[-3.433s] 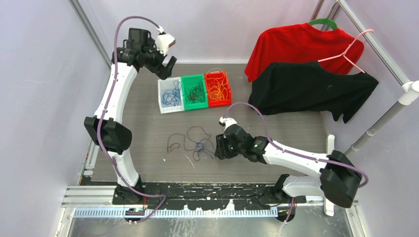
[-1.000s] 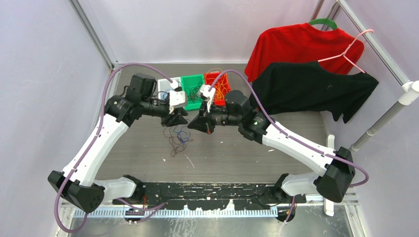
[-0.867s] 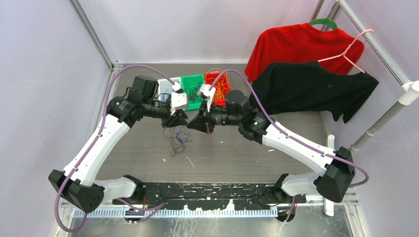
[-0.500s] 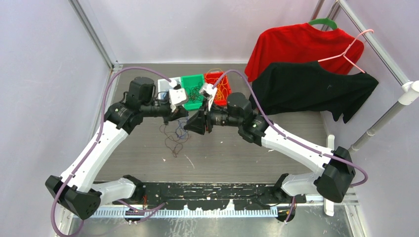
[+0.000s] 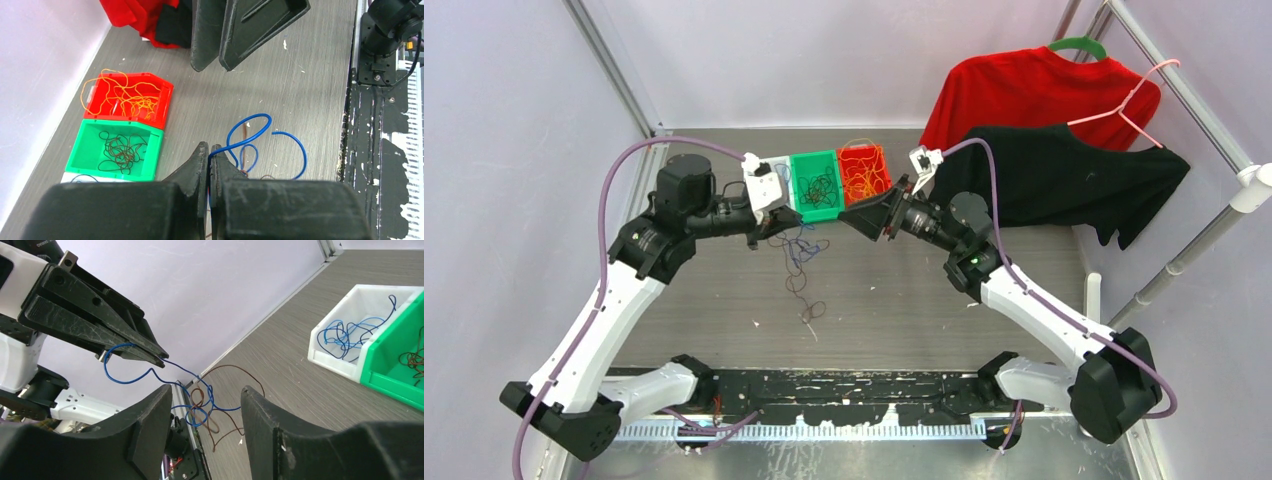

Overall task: Untangle the cables
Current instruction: Untie the cable.

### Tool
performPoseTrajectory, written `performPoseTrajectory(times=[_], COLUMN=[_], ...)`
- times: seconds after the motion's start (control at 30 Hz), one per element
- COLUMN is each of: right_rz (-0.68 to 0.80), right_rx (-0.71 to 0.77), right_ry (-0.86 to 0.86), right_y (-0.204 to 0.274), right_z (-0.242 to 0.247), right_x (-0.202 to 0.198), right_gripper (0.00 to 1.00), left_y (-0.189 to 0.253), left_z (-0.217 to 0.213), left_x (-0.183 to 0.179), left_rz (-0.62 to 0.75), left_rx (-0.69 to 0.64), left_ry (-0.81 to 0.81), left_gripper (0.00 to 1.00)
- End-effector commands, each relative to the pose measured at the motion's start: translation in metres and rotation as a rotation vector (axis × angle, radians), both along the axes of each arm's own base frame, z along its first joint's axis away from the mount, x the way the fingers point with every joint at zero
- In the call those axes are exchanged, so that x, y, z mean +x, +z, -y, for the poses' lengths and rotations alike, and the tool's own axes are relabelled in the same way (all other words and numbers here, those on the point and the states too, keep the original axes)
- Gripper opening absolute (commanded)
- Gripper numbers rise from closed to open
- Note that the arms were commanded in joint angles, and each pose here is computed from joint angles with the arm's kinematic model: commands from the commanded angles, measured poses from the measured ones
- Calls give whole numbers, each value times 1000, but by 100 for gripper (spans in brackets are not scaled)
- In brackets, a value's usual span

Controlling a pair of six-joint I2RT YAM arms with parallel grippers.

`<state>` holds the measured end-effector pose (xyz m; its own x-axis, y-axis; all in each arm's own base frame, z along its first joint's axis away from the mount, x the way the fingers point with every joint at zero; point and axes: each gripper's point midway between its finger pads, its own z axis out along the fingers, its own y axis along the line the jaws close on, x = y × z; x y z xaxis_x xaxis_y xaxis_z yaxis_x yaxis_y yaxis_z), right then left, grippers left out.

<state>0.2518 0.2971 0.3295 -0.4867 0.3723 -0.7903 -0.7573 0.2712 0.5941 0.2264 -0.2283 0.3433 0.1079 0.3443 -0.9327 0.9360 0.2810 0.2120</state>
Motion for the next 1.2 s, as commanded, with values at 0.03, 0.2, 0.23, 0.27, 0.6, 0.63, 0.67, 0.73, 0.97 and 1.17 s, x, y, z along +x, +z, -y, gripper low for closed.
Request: performPoseTrajectory(times=[0.03, 0.2, 0.23, 0.27, 0.6, 0.63, 0.67, 0.73, 0.97, 1.17], right_rz=[79, 106, 115, 130, 210, 211, 210, 209, 193, 185], right_rx=[65, 14, 3, -7, -94, -98, -102, -109, -117, -143], right_ry=[10, 55, 74, 84, 198, 202, 199, 185, 179, 207], right_y=[32, 24, 21, 19, 8, 6, 5, 2, -11, -29], right_z=[-5, -35, -44, -49, -91, -94, -96, -100, -118, -127], right_x=[3, 5, 2, -1, -32, -32, -31, -26, -12, -22], right_gripper=[59, 60, 60, 60, 63, 63, 63, 63, 60, 57], left_y=[36, 43, 44, 45, 44, 45, 46, 50, 70, 82], left_z=[5, 9, 10, 10, 12, 13, 15, 17, 22, 24], left_x=[-4, -3, -3, -4, -8, -8, -9, -11, -20, -15], left_rz=[118, 137, 136, 136, 130, 130, 125, 114, 95, 130], left_rx=[-60, -70, -73, -75, -72, -73, -76, -89, -133, -147], left_ry=[-52, -72, -75, -78, -104, -108, -110, -118, -140, -133], left_gripper=[0, 0, 0, 0, 0, 0, 0, 0, 0, 0])
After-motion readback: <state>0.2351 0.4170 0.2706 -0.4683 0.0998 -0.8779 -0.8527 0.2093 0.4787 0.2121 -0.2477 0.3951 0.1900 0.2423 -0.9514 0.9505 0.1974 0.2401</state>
